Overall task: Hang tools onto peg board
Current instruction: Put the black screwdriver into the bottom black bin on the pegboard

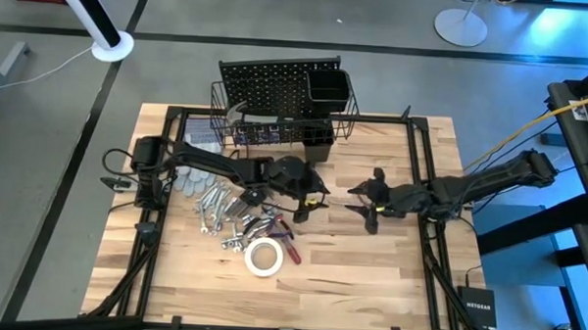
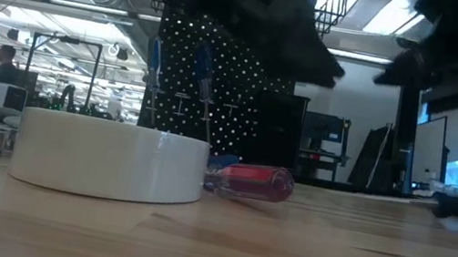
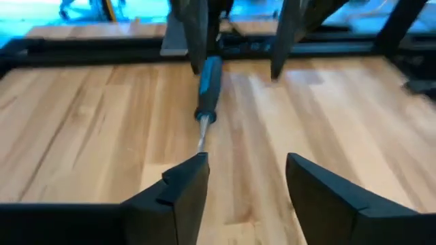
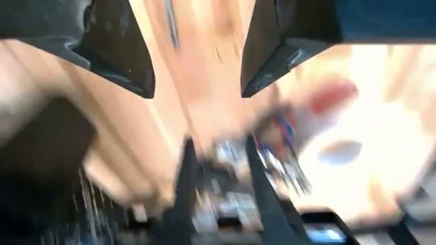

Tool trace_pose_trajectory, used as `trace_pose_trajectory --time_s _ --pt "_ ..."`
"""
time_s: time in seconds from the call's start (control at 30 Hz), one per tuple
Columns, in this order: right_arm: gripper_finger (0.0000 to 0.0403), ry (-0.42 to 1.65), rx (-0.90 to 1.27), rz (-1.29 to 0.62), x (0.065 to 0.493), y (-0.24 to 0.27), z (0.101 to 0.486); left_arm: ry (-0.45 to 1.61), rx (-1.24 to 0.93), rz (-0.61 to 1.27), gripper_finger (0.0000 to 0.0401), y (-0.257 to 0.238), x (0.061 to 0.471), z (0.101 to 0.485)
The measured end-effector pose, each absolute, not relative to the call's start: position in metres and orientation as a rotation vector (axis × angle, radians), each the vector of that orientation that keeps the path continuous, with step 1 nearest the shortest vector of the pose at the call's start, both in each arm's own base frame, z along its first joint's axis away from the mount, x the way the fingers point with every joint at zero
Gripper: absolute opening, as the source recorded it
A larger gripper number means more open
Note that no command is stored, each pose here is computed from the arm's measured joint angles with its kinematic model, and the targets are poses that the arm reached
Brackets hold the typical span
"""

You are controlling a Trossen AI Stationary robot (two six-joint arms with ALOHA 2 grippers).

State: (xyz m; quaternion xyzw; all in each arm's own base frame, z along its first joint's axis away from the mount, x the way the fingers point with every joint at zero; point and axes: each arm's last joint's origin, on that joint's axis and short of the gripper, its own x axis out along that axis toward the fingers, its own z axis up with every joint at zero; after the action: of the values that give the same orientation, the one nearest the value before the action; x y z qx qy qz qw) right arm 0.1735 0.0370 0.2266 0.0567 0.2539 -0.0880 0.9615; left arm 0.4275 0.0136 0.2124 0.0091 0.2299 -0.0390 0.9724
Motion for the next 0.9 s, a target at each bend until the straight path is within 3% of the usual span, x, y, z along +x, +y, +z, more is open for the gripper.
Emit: trace_pose_trajectory --time_s 0.23,0.6,0.9 --pt "0.0219 0.739 0.169 -0.248 0.16 0.034 0.218 0.533 0.033 -0.081 0.0194 0.012 0.468 0.206" --pt "0.0214 0.879 0.204 -0.33 0.148 0.03 0.208 0.631 0.119 -0.104 0.0194 0.017 0.527 0.177" --pt "0.0214 0.912 0.233 -0.365 0.144 0.029 0.206 0.641 0.102 -0.049 0.0194 0.05 0.541 0.133"
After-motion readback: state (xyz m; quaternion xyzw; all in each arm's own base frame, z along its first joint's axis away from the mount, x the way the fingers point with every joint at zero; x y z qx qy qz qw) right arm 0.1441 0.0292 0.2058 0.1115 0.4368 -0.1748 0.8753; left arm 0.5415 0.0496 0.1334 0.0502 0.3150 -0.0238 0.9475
